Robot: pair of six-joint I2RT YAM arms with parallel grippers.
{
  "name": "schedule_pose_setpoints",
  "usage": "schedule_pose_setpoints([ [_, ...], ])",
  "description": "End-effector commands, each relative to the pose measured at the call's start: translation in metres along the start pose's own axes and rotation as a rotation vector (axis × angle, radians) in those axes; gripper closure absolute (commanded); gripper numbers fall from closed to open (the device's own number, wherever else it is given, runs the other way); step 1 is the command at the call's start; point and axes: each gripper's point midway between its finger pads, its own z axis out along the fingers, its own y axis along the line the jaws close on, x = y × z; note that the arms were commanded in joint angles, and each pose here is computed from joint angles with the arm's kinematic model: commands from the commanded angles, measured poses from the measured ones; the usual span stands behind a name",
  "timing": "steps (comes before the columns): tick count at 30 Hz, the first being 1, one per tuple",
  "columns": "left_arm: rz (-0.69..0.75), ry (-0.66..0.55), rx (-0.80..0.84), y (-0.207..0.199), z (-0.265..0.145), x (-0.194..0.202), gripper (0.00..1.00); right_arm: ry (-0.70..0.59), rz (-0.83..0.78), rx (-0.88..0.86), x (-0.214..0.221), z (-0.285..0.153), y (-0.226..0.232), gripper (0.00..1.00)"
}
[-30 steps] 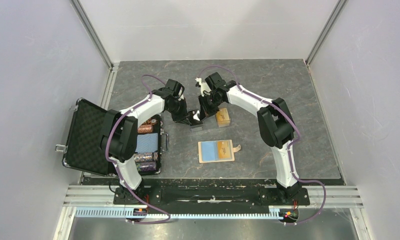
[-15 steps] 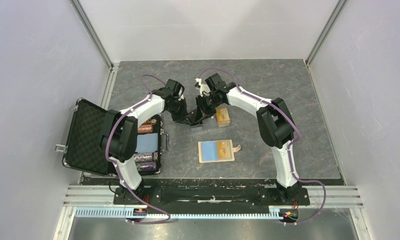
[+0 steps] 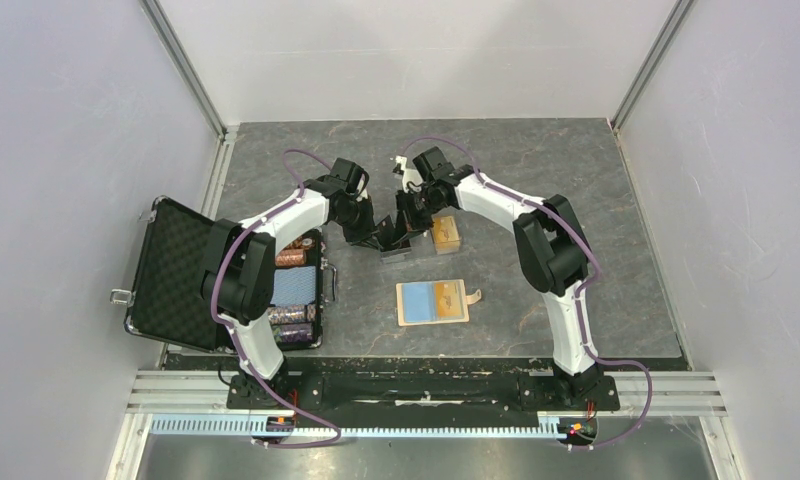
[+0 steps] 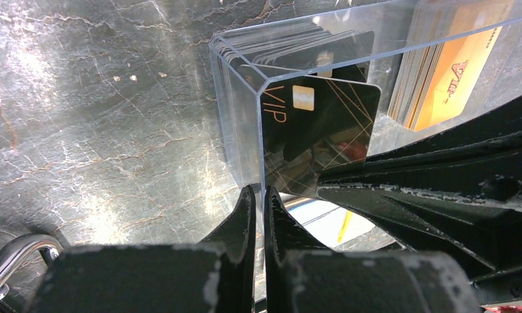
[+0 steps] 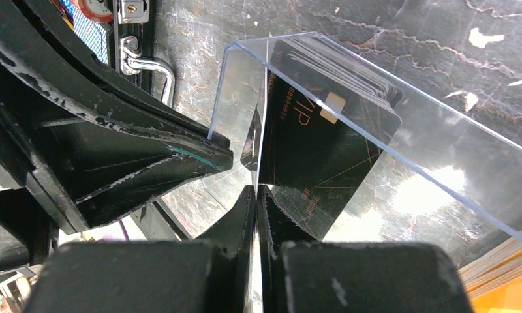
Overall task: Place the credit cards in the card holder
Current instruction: Pick up the credit card from the storage box, then insert the credit card into the card holder.
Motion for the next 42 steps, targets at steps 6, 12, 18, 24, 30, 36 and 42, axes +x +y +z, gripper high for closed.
schedule_pose_setpoints([
  [6, 0.028, 0.005, -0.010, 0.004, 0.004, 0.002, 0.98, -0.066, -0.059, -0.038, -0.021, -0.014, 0.013, 0.81],
  [12, 0.020, 0.007, -0.024, 0.007, 0.005, 0.004, 0.98, -0.083, -0.055, -0.068, -0.028, -0.017, 0.022, 1.00],
  [18, -0.001, -0.012, -0.038, 0.012, 0.001, -0.001, 0.98, -0.109, -0.060, -0.079, -0.034, -0.029, 0.028, 1.00],
  [24, -0.011, -0.054, -0.068, 0.022, -0.013, -0.011, 0.98, -0.163, -0.051, -0.083, -0.044, -0.055, 0.026, 1.00],
  [30, 0.033, -0.144, -0.014, 0.003, -0.041, -0.028, 0.57, -0.224, -0.044, -0.122, -0.049, -0.087, 0.025, 1.00],
  [36, 0.069, -0.294, 0.252, -0.053, -0.088, -0.049, 0.27, -0.277, -0.054, -0.198, -0.049, -0.120, 0.035, 1.00],
  [42, 0.065, -0.349, 0.578, -0.105, -0.116, -0.052, 0.14, -0.353, -0.050, -0.315, -0.044, -0.155, 0.056, 1.00],
])
